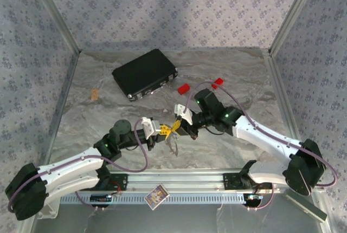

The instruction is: Put the keys on the keyring

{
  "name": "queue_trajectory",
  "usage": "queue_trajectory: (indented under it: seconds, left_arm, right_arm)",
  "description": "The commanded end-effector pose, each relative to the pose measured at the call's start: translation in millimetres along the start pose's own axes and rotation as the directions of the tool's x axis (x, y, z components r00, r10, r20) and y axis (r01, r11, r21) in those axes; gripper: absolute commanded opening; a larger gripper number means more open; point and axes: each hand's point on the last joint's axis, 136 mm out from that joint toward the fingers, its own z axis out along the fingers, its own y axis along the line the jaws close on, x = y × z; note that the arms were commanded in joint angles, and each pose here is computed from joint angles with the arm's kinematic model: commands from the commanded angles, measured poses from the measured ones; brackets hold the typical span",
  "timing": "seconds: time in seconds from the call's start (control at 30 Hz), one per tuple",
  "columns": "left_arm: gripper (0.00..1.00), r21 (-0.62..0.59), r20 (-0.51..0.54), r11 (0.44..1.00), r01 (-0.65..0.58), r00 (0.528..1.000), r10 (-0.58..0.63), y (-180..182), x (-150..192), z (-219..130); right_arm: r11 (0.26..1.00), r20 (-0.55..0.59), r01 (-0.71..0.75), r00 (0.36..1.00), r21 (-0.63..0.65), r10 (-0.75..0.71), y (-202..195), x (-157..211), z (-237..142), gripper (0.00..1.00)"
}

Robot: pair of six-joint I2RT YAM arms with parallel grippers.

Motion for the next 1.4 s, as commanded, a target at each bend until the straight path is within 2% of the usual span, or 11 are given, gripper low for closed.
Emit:
queue_trajectory:
  seconds: [0.0, 0.13, 0.27, 0.4, 0.57, 0.6, 0.67, 0.8, 1.07, 1.17, 1.37]
  left_arm:
    - [0.15, 0.017, 0.057, 0.999, -0.028, 0.998, 0.027, -4.7, -20.8, -2.9]
    - [0.2, -0.008, -0.033, 0.999, -0.049, 0.998, 0.048, -0.1, -12.5, -4.4]
    - [0.18, 0.0, -0.13, 0.999, -0.049, 0.99, 0.049, 1.2, -0.9, -2.5]
    - [0.16, 0.011, -0.165, 0.999, -0.046, 0.985, 0.047, 1.4, 2.2, 1.3]
    - [0.04, 0.012, -0.188, 0.998, -0.057, 0.98, 0.058, 3.4, -1.5, 3.5]
    - [0.0, 0.013, -0.189, 0.998, -0.058, 0.98, 0.059, 3.1, -1.9, 3.2]
    - [0.0, 0.011, -0.182, 0.998, -0.063, 0.981, 0.064, 3.0, -3.5, 1.9]
    - [0.0, 0.009, -0.137, 0.998, -0.07, 0.988, 0.07, 1.3, -6.5, -0.6]
    - [0.0, 0.02, -0.096, 0.997, -0.073, 0.993, 0.075, -1.9, -10.1, -1.1]
    - [0.0, 0.022, -0.094, 0.997, -0.072, 0.993, 0.074, -2.1, -10.6, -0.8]
    - [0.0, 0.027, -0.092, 0.997, -0.072, 0.993, 0.074, -2.6, -10.7, 0.5]
  right_arm:
    - [0.998, 0.023, 0.045, 0.999, -0.036, -0.044, 6.4, -13.2, -1.6, 0.0]
    - [0.996, -0.079, 0.077, 0.994, -0.033, -0.079, 8.5, -3.3, -2.4, 0.0]
    - [0.994, -0.181, 0.096, 0.978, -0.043, -0.102, 9.3, 5.6, -3.1, 0.0]
    - [0.99, -0.23, 0.131, 0.963, -0.055, -0.14, 12.6, 2.1, -2.7, 0.0]
    - [0.988, -0.28, 0.144, 0.948, -0.053, -0.153, 15.0, 3.9, -5.0, 0.0]
    - [0.99, -0.275, 0.135, 0.951, -0.043, -0.141, 13.5, 2.8, -7.3, 0.0]
    - [0.994, -0.247, 0.11, 0.963, -0.015, -0.11, 8.2, -1.4, -12.9, 0.0]
    - [0.999, -0.183, 0.041, 0.982, 0.001, -0.04, 6.9, 2.4, -17.7, 0.15]
    - [1.0, -0.145, 0.0, 0.989, -0.004, -0.001, 9.5, 4.2, -14.0, 0.18]
    - [1.0, -0.121, 0.014, 0.993, 0.006, -0.013, 6.1, -2.3, -12.5, 0.3]
    - [1.0, -0.105, 0.02, 0.994, -0.005, -0.02, 7.7, -7.6, -9.4, 0.29]
